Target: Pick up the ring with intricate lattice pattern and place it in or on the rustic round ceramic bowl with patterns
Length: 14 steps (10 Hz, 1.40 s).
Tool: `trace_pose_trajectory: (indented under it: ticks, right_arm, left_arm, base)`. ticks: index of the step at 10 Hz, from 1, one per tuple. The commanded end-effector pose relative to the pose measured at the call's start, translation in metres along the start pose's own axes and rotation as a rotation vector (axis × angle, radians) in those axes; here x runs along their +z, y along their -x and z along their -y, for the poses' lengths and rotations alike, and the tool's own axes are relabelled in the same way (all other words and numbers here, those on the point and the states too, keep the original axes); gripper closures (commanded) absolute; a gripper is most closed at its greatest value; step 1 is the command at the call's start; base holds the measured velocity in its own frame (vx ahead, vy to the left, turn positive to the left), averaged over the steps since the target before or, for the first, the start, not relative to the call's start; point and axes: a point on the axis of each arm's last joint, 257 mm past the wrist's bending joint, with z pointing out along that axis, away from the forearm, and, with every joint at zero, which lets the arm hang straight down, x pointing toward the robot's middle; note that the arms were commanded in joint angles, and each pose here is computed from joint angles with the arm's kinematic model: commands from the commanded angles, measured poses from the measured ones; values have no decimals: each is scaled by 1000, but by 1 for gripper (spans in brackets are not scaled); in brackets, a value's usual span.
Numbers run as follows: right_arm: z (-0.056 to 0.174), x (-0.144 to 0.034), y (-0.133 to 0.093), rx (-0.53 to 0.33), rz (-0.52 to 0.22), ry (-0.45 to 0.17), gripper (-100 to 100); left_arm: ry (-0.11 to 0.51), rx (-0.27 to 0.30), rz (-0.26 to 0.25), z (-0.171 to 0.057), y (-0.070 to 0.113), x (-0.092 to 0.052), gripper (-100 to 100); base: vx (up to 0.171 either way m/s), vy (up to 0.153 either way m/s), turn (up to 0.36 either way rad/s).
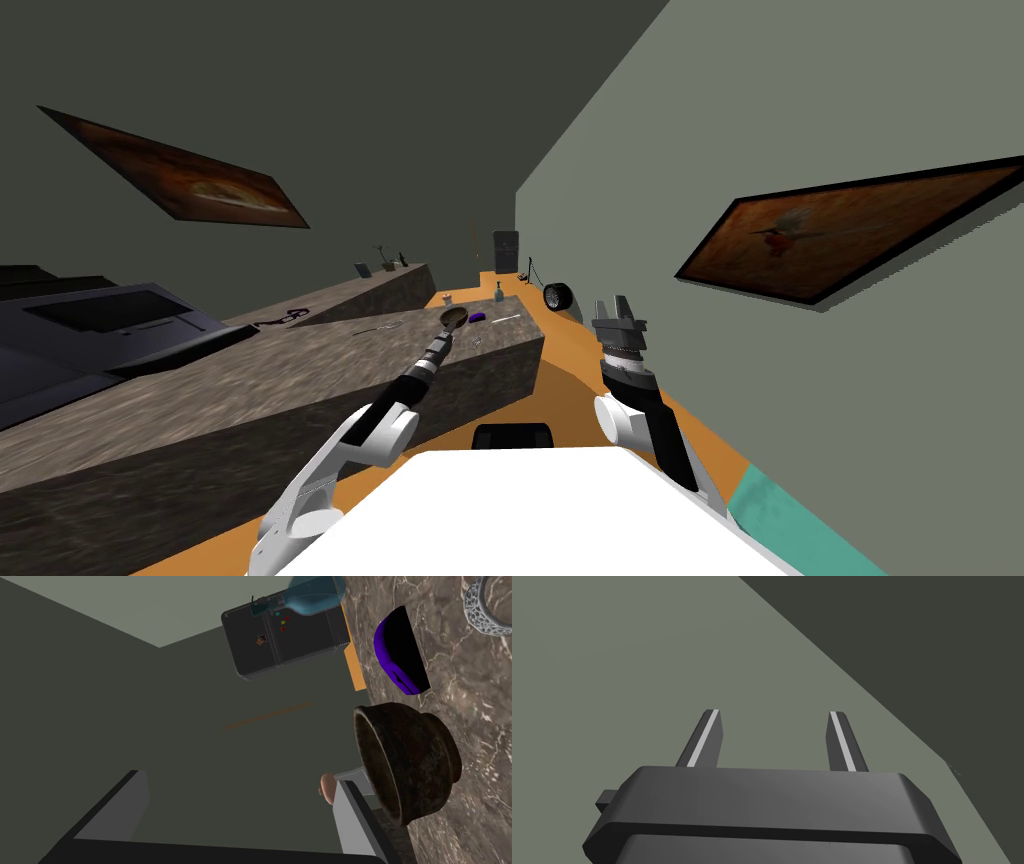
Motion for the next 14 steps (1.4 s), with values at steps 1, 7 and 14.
trace_pose_trajectory:
  ticks: [1, 7, 14]
  right_arm:
    - [0, 0, 0, 0, 0, 0, 0]
    - [0, 0, 0, 0, 0, 0, 0]
    - [0, 0, 0, 0, 0, 0, 0]
  left_arm:
    - [51, 14, -25, -14, -1, 1, -100]
    - [210, 45, -76, -56, -4, -4, -100]
    - [393, 98, -134, -103, 1, -16, -100]
  base:
    - [5, -65, -53]
    - [8, -43, -28]
    - [15, -47, -38]
